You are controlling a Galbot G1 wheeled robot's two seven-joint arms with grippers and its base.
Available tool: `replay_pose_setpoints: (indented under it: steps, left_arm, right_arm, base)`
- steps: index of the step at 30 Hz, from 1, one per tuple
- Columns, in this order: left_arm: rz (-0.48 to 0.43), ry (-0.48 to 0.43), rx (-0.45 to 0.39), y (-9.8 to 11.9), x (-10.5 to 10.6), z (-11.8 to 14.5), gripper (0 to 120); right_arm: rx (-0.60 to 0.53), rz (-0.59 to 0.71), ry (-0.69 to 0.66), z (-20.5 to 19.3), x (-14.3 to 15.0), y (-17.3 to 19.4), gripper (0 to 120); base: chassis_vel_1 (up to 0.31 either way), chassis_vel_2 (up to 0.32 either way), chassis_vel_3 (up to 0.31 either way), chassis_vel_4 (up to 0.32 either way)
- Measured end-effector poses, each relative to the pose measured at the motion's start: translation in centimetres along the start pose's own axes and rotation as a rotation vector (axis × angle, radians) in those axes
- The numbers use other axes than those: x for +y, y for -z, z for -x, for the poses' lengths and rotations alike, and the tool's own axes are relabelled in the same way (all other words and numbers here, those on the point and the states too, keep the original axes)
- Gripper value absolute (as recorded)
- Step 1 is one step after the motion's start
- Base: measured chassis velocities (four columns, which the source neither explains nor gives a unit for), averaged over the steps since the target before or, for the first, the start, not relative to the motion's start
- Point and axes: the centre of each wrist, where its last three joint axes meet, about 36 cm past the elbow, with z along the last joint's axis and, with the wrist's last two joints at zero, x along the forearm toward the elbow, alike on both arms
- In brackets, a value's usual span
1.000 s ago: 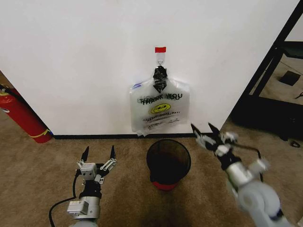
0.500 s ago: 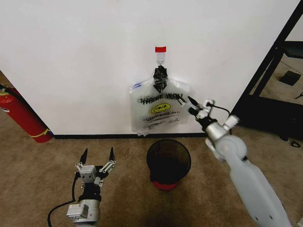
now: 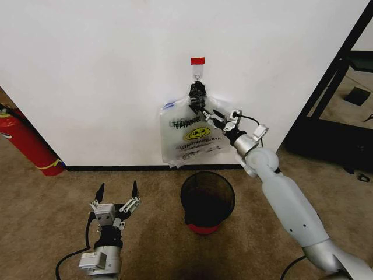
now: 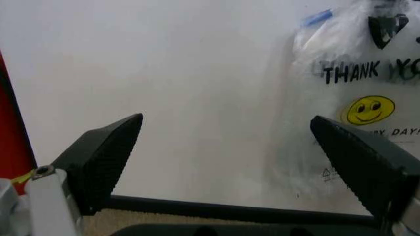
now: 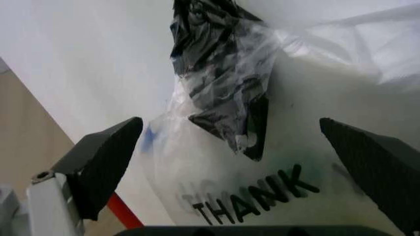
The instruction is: Pick up the garbage bag from the wall and place it over the trash bin.
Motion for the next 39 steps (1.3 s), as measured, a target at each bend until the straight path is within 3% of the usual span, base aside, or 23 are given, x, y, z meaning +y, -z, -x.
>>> replay_pose_setpoints:
  steps: [12, 34, 39]
  left_arm:
    - [-0.004, 0.002, 0.000, 0.0, 0.0, 0.0, 100]
    - [-0.027, -0.023, -0.026, 0.0, -0.2, 0.2, 100]
    - [-0.033, -0.023, -0.032, 0.2, -0.2, 0.2, 100]
  right_arm:
    - [0.003, 0.041, 0.018, 1.4, 0.2, -0.4, 96]
    - [0.005, 0.087, -0.001, 2.1, 0.2, -1.0, 12]
    - [0.002, 0.088, -0.008, 2.0, 0.2, -0.9, 0]
  base:
    - [0.000, 0.000, 0.000, 0.000]
    - [0.000, 0.000, 0.000, 0.000]
    - [0.000, 0.000, 0.000, 0.000]
